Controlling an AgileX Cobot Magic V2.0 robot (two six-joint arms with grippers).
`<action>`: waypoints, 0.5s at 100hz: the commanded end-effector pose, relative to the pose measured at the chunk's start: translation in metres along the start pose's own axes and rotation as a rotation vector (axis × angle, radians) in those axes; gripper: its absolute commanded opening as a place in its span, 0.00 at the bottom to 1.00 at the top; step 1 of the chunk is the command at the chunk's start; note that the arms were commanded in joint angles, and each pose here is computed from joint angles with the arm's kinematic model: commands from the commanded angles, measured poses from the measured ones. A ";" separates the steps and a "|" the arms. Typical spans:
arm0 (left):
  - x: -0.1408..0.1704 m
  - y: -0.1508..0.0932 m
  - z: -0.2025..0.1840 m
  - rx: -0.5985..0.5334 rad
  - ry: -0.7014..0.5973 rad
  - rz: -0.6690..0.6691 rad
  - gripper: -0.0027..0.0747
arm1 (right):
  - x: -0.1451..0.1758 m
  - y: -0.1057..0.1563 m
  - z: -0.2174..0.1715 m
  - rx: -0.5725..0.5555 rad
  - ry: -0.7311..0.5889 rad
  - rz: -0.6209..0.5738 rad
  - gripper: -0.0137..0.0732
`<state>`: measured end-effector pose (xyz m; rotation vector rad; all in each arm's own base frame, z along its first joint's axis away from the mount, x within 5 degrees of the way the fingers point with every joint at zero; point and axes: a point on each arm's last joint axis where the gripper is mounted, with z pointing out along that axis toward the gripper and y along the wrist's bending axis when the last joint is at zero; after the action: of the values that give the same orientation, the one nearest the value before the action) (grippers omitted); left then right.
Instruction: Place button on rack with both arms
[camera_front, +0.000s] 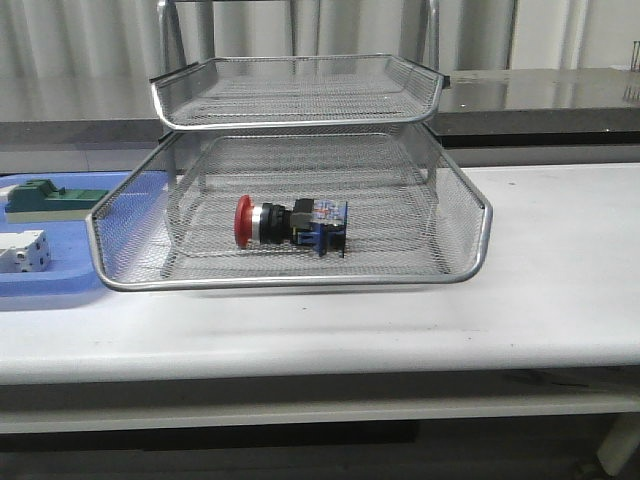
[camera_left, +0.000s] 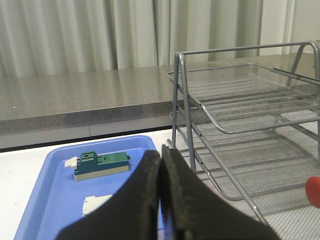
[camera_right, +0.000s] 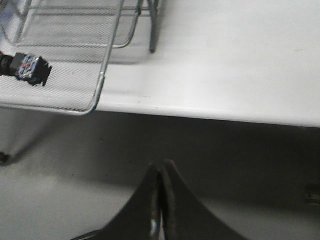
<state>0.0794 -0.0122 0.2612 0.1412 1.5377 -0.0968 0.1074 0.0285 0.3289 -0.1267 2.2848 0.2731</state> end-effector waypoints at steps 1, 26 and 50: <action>-0.015 0.003 0.000 -0.027 -0.095 -0.016 0.01 | -0.019 0.006 0.012 -0.068 -0.043 -0.034 0.08; -0.015 0.003 0.000 -0.027 -0.095 -0.016 0.01 | -0.030 0.018 0.069 -0.223 0.099 -0.016 0.08; -0.015 0.003 0.000 -0.027 -0.095 -0.016 0.01 | -0.023 0.045 0.114 -0.304 0.209 -0.090 0.08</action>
<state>0.0794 -0.0122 0.2612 0.1412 1.5377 -0.0968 0.1887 0.0852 0.2729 -0.3989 2.4928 0.5524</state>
